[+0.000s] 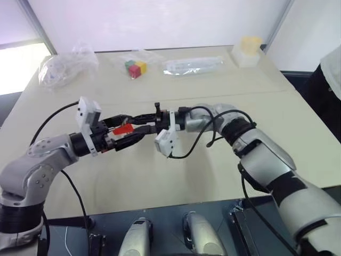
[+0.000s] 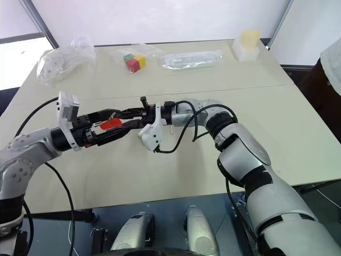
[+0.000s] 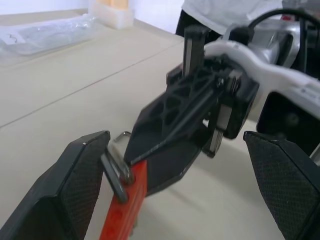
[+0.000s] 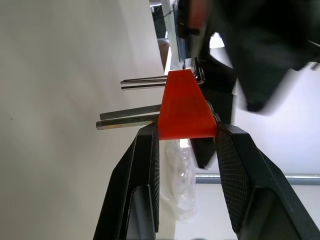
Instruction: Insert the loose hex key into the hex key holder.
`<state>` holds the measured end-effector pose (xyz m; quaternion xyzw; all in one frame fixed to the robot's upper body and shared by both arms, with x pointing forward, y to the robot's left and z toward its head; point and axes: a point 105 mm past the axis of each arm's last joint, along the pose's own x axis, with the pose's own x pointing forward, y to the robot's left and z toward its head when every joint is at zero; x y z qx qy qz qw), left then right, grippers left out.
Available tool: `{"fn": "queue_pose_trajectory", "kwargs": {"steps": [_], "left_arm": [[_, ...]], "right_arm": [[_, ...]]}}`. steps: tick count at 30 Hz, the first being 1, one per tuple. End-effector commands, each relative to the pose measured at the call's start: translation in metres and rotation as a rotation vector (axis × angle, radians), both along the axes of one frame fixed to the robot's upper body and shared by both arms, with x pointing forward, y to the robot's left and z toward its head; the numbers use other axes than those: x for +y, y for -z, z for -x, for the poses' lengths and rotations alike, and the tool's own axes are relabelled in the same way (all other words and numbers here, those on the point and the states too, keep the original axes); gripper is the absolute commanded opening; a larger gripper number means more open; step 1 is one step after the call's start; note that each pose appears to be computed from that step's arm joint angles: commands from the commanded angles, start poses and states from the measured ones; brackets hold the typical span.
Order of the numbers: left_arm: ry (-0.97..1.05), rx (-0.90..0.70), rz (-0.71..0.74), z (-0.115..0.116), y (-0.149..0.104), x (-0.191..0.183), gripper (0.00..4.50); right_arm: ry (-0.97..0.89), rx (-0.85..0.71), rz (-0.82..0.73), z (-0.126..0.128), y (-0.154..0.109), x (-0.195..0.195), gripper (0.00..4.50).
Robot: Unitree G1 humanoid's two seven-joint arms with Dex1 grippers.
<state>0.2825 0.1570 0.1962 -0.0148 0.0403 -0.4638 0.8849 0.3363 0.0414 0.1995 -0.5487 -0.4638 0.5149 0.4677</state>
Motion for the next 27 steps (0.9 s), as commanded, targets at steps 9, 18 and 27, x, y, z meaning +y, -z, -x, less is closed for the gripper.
{"fn": "queue_pose_trajectory", "kwargs": {"steps": [9,18,27], "left_arm": [[-0.069,-0.069,0.015,0.002,-0.022,0.022,4.50],[0.026,-0.032,0.122,0.001,-0.034,0.012,4.50],[0.059,-0.018,0.164,-0.009,-0.041,0.016,4.50]], "right_arm": [[0.043,-0.061,-0.111,-0.009,-0.058,-0.024,1.04],[-0.010,0.054,-0.094,0.003,-0.054,-0.025,1.04],[-0.010,0.114,-0.091,0.006,-0.060,-0.027,1.04]]}}
